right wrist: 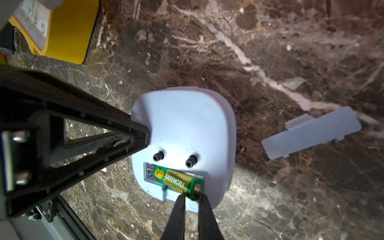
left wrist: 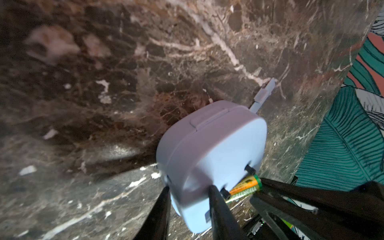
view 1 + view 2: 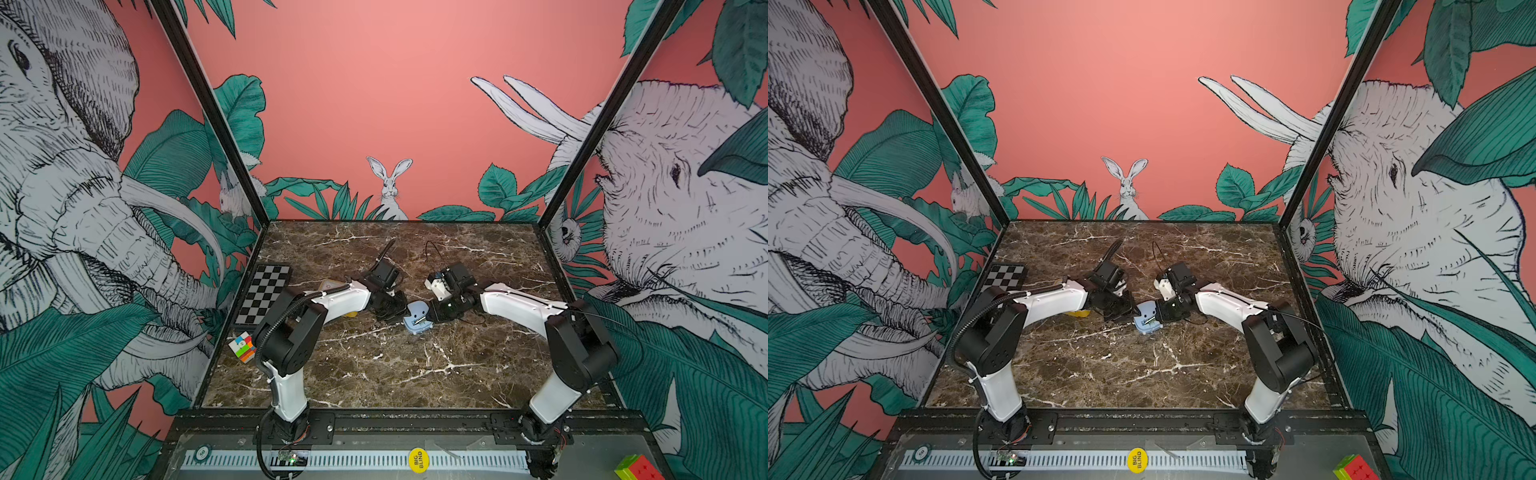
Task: Insert the battery into the alarm
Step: Install the battery in the alarm.
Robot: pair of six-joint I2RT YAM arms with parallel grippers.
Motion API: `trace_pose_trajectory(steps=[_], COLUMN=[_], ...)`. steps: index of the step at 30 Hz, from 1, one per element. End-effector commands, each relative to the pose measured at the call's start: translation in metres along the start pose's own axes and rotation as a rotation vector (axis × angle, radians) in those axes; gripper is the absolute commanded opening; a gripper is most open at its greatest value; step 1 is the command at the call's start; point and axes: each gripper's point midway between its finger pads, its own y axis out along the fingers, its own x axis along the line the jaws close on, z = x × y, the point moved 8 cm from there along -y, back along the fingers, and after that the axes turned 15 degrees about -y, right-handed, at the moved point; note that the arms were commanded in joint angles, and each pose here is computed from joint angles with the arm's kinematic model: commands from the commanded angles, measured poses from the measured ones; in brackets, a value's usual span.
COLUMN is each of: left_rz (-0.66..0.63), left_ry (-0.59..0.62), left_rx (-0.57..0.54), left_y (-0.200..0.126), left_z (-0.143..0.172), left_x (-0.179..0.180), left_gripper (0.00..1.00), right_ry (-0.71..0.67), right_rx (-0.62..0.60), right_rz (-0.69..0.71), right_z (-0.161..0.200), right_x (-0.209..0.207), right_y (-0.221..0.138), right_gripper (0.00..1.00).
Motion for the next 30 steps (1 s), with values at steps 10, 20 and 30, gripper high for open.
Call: trace_pose_trajectory(steps=[10,20,30], left_rz=[-0.015,-0.022,-0.024], left_ry=[-0.037,-0.052,-0.055], left_rx=[0.022,0.021,0.020], left_y=[0.009,0.010,0.010], left_z=[0.001,0.002,0.002], left_x=[0.008,0.012,0.013], left_gripper=[0.31,0.31,0.30], right_ry=[-0.063,-0.070,-0.060], right_rx=[-0.014,-0.019,0.058], right_rz=[0.088,0.082,0.080], right_z=[-0.010,-0.018,-0.001], right_x=[0.003,0.004,0.004], right_y=[-0.018,-0.013,0.000], right_gripper=[0.16,0.17,0.11])
